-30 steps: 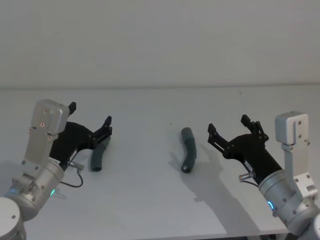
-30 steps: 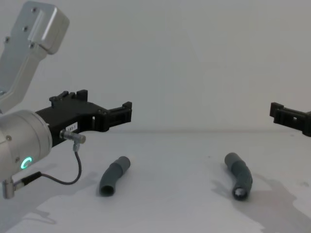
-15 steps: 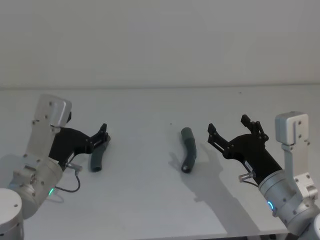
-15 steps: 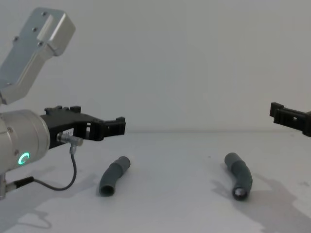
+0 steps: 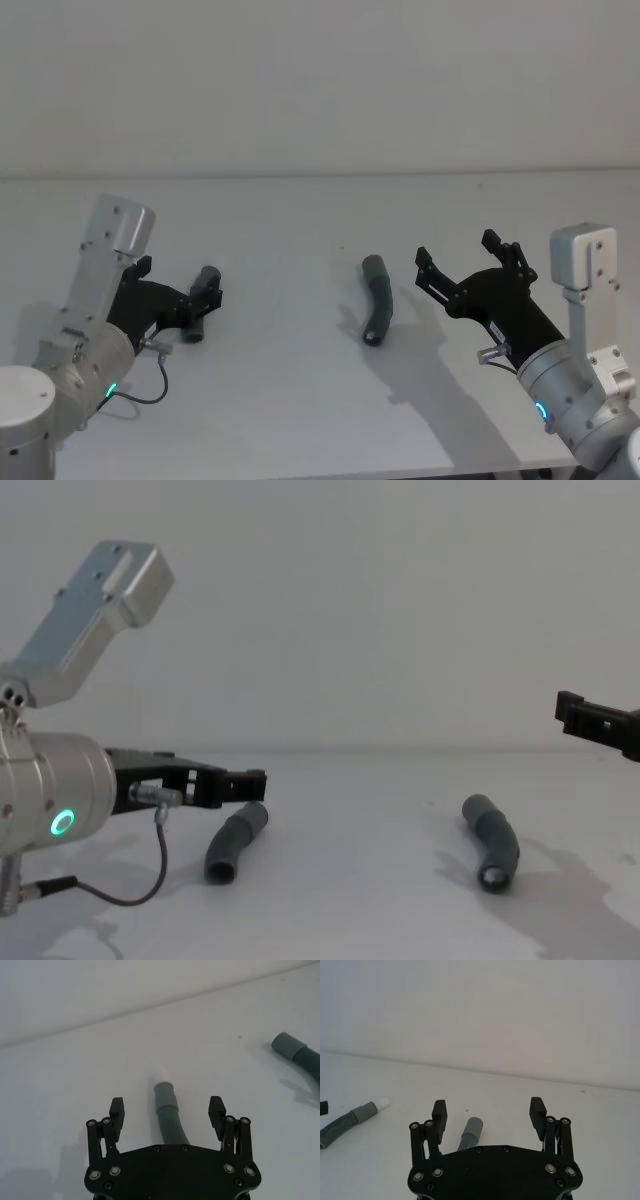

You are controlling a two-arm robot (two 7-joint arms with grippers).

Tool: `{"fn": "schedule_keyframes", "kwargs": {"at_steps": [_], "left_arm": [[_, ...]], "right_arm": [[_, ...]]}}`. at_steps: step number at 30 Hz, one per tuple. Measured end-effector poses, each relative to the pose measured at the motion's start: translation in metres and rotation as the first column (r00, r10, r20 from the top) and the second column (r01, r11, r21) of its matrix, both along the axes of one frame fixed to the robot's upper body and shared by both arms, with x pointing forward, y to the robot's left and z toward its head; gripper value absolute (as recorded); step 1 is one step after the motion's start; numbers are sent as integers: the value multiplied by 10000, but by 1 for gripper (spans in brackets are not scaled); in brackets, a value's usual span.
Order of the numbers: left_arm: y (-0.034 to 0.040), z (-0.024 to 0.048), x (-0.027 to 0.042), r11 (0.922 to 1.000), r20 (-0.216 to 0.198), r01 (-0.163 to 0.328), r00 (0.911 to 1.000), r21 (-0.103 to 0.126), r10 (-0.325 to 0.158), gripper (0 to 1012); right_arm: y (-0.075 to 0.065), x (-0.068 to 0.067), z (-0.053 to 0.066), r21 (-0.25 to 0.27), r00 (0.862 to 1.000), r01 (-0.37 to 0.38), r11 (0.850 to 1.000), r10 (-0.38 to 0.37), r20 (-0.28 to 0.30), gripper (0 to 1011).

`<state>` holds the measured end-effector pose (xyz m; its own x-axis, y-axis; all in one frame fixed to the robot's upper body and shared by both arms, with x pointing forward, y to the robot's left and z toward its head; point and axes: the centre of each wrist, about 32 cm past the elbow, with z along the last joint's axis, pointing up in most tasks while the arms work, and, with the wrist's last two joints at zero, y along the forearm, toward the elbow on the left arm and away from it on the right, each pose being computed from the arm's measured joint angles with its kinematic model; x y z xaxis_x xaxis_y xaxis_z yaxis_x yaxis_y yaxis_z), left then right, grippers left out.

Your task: Use both hands to pick up one end of the pipe from the table, align the ends, and insert them.

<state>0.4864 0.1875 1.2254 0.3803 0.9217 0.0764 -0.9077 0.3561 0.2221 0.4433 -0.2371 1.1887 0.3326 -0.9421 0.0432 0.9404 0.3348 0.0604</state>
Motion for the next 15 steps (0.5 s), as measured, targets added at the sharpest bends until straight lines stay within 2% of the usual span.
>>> {"fn": "schedule_keyframes", "kwargs": {"at_steps": [7, 15], "left_arm": [[-32, -9, 26, 10000, -485, -50, 9988, -59, 48, 1003], [-76, -17, 51, 9994, -1005, -330, 9944, -94, 319, 1003]], "right_arm": [[0, 0, 0, -1, 10000, -1, 10000, 1, -1, 1006], [0, 0, 0, 0, 10000, 0, 10000, 0, -1, 1006]]}}
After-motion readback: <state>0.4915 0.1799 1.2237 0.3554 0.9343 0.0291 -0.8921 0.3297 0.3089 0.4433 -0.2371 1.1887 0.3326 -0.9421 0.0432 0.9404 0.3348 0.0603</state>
